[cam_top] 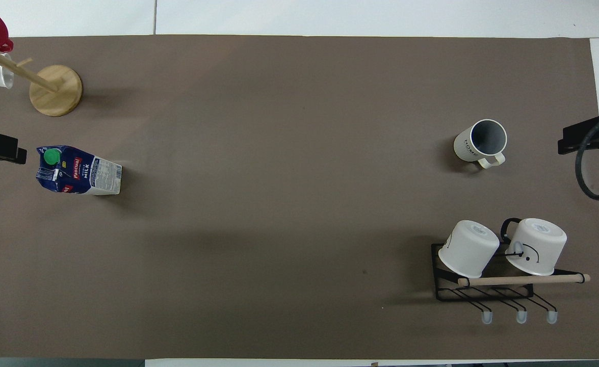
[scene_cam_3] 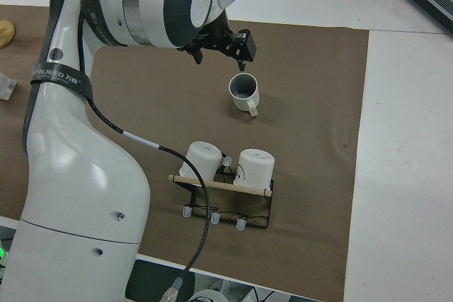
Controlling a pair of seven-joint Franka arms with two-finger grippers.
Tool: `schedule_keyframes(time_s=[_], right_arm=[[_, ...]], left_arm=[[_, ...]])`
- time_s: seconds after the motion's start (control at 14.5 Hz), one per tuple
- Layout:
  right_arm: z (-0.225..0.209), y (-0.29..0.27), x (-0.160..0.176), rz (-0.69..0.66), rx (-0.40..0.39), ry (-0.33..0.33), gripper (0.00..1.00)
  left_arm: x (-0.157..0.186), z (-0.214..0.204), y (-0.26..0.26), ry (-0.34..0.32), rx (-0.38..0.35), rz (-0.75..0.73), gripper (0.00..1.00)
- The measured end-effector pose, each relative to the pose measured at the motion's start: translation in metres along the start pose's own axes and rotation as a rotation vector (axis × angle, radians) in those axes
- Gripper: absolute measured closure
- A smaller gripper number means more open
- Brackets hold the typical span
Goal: Place cup and milk on table
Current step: 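Reach the left gripper to the milk carton while the right gripper reaches the mug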
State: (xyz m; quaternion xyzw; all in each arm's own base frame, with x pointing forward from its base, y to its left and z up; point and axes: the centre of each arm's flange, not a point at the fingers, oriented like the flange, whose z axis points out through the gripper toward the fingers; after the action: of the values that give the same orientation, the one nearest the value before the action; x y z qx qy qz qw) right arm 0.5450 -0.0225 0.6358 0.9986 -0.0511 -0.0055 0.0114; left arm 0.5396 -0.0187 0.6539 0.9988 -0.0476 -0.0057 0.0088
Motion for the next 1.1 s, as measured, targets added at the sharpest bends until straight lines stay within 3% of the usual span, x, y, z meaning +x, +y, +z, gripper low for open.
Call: schedule_keyframes(time_s=[0.62, 0.76, 0.97, 1.1], right_arm=[[0.001, -0.001, 0.001, -0.003, 0.0, 0.007, 0.0], [0.006, -0.003, 0.008, -0.018, 0.003, 0.054, 0.0], [0.028, -0.002, 0.022, -0.152, -0.001, 0.128, 0.0], [0.05, -0.003, 0.033, -0.211, -0.006, 0.142, 0.0]], left_arm=[[0.0, 0.0, 0.0, -0.002, -0.001, 0.0, 0.0], [0.0, 0.0, -0.001, -0.002, -0.001, -0.002, 0.0], [-0.001, 0.0, -0.013, -0.001, -0.001, -0.023, 0.0], [-0.002, 0.0, -0.018, 0.0, -0.001, -0.033, 0.0]])
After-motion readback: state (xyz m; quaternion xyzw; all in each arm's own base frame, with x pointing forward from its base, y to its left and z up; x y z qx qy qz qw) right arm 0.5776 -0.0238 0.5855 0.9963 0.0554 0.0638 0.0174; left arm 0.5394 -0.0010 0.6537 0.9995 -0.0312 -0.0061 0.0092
